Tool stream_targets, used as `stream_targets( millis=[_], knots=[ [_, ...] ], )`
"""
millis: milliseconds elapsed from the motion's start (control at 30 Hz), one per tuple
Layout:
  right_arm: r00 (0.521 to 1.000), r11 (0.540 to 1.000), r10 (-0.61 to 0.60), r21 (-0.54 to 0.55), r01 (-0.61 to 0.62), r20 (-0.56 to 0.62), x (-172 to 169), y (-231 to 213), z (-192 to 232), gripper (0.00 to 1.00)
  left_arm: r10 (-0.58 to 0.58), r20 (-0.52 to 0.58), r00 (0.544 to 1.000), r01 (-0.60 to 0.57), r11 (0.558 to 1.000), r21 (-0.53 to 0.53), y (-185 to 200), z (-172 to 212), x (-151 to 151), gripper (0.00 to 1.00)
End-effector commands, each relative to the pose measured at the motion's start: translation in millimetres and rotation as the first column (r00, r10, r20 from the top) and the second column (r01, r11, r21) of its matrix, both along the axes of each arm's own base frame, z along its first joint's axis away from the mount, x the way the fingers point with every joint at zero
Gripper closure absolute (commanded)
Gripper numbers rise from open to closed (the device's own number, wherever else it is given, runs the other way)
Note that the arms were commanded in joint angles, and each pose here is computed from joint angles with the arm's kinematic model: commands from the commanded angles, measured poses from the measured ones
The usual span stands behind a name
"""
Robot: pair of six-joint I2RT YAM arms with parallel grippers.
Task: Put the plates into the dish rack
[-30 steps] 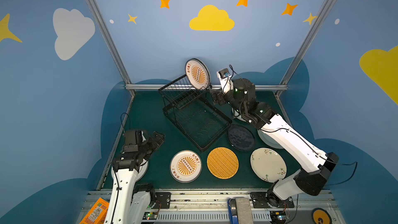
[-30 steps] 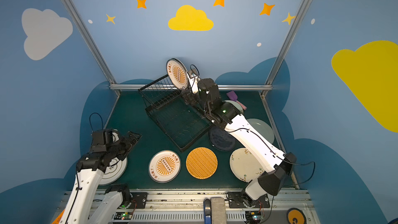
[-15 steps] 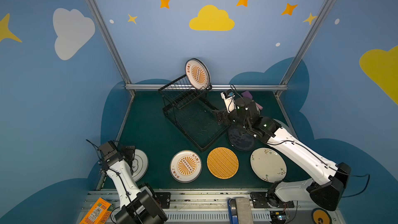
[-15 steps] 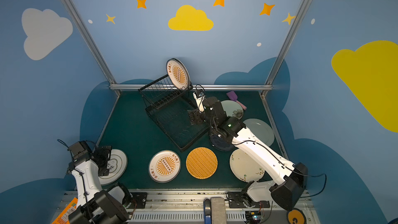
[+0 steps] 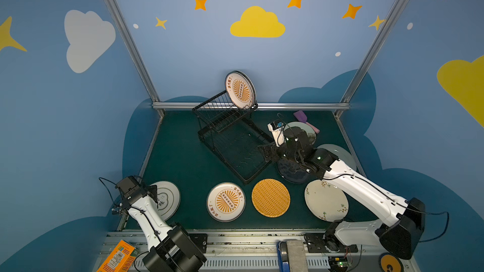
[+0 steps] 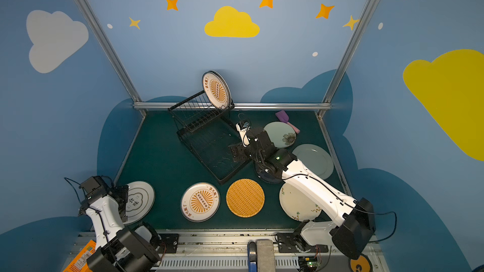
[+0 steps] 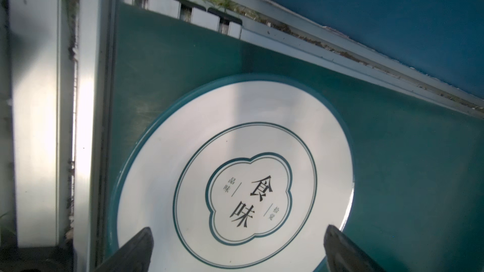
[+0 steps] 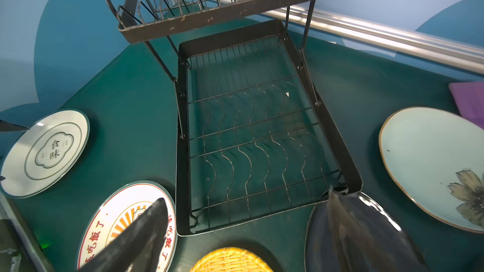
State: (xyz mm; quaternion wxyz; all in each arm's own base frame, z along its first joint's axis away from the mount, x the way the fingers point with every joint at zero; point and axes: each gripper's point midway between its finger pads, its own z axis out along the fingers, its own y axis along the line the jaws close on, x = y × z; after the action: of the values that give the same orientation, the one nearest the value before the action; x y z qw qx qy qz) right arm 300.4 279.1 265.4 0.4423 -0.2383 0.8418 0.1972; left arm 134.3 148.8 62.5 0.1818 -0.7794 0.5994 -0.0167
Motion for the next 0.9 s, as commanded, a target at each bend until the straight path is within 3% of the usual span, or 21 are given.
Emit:
stream_targets(
  millis=[0,400,700,867],
  knots=[
    [1.000,0.998,0.011,0.064,-0.011,0.001,-2.2,2.2,10.1,0.07,0.033,-0.022,0.999,-0.034,0.998,-0.061,-13.1,-13.9,-8.9,0.00],
    [1.000,0.996,0.007,0.091,-0.004,-0.026,-3.7,-2.8,7.6,0.07,0.089,0.028,0.996,-0.088,0.995,-0.046,-18.3,-32.9,-10.6,0.00],
    [0.999,0.995,0.005,0.098,-0.001,-0.039,-1.8,-4.2,4.4,0.07,0.021,0.048,0.999,-0.022,0.999,0.024,-12.3,-6.0,-2.8,0.00],
    [0.998,0.995,0.009,0.097,-0.003,-0.063,-0.2,-1.5,-1.5,0.07,0.074,-0.011,0.997,-0.074,0.997,0.026,-15.4,0.1,-18.6,0.00]
  ],
)
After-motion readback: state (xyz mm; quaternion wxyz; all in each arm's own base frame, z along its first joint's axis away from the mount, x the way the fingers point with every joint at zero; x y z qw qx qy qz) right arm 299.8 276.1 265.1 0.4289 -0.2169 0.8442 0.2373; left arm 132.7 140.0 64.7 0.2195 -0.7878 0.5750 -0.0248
